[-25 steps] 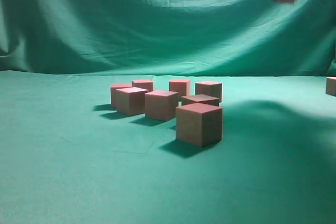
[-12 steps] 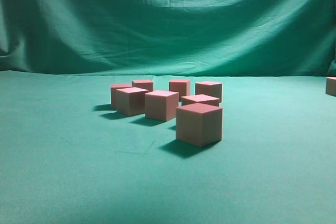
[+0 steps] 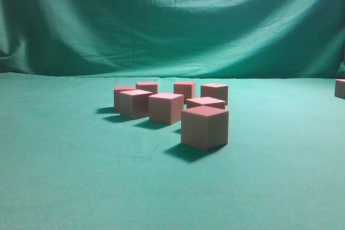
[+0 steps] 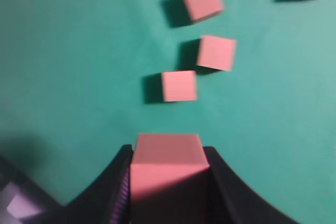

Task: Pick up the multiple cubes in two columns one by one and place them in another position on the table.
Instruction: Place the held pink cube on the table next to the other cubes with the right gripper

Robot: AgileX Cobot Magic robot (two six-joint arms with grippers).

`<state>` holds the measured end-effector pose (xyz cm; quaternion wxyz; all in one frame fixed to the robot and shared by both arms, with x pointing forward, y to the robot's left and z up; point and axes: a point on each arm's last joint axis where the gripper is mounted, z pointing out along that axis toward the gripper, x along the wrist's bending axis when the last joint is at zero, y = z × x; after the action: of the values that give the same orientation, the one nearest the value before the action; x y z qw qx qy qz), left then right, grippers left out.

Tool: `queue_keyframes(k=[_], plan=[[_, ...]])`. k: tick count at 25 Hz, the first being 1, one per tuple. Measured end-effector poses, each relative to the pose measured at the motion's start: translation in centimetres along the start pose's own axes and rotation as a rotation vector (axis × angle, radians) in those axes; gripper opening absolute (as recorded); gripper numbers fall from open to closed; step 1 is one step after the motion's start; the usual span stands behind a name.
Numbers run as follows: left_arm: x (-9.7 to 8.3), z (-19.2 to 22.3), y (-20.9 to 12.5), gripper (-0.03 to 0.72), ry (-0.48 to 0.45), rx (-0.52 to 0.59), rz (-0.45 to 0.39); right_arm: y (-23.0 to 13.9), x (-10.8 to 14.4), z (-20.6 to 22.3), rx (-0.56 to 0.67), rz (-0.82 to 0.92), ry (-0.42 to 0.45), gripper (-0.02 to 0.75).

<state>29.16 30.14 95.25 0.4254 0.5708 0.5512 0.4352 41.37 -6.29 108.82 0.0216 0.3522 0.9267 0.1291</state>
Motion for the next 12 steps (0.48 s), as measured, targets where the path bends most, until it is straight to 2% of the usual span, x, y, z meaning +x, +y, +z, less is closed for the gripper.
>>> queue_keyframes(k=[3,7,12], plan=[[0.0,0.0,0.0,0.000,0.000,0.000,0.000,0.6,2.2,1.3,-0.014,-0.095,0.020,0.262],[0.0,0.0,0.0,0.000,0.000,0.000,0.000,0.9,4.6,3.5,0.017,-0.318,0.036,0.262],[0.0,0.0,0.0,0.000,0.000,0.000,0.000,1.3,5.7,6.1,0.067,-0.581,0.048,0.262]])
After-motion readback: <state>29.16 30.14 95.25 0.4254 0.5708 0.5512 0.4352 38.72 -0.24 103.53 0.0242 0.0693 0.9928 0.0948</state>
